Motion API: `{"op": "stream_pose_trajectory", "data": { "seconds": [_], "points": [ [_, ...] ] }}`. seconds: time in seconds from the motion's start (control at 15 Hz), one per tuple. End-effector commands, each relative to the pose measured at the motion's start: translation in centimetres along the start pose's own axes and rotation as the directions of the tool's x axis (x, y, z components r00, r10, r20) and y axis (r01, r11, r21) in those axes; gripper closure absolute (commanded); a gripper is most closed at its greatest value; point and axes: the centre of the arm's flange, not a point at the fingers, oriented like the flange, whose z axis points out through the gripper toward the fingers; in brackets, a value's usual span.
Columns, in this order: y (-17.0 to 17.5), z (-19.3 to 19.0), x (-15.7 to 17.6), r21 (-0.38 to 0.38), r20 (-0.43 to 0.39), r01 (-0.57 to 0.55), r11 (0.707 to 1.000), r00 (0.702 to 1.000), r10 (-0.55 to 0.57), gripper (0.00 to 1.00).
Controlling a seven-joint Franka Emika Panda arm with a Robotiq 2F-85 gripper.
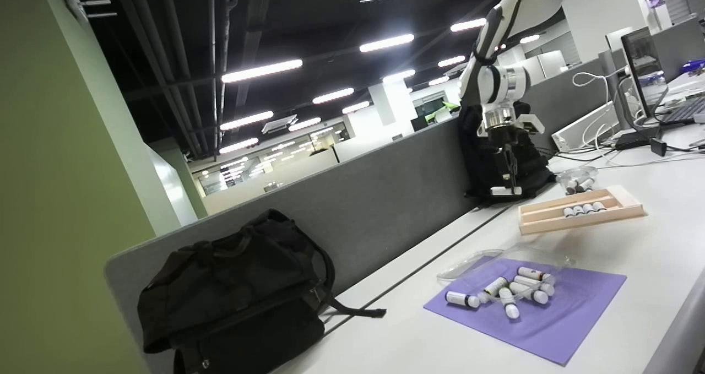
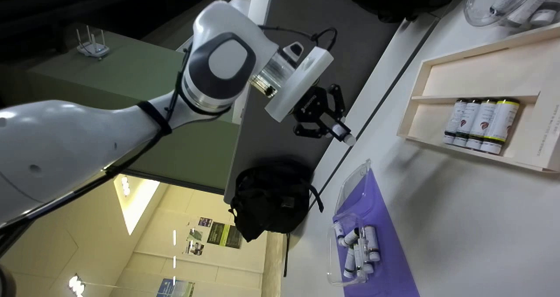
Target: Put the bottle on the table on the left side of the tray
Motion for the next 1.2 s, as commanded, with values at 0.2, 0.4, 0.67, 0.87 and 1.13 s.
{"op": "stream_pose_trajectory", "data": {
  "seconds": [0.2, 0.4, 0.67, 0.87, 1.13],
  "points": [
    [0.5, -0.1, -0.6, 0.007, 0.000, 0.008, 1.000, 1.000, -0.008, 0.78],
    [-0.1, 0.8, 0.2, 0.008, 0.008, 0.022, 1.000, 1.000, -0.022, 0.78],
    [1.2, 0.0, -1.1, 0.075, -0.083, -0.006, 0.997, 0.997, 0.012, 0.94],
    [3.6, -0.6, -3.3, 0.197, -0.196, -0.052, 0.979, 0.976, 0.092, 0.94],
    [8.0, -1.6, -7.9, 0.323, -0.309, -0.121, 0.939, 0.924, 0.225, 0.94]
  ]
}}
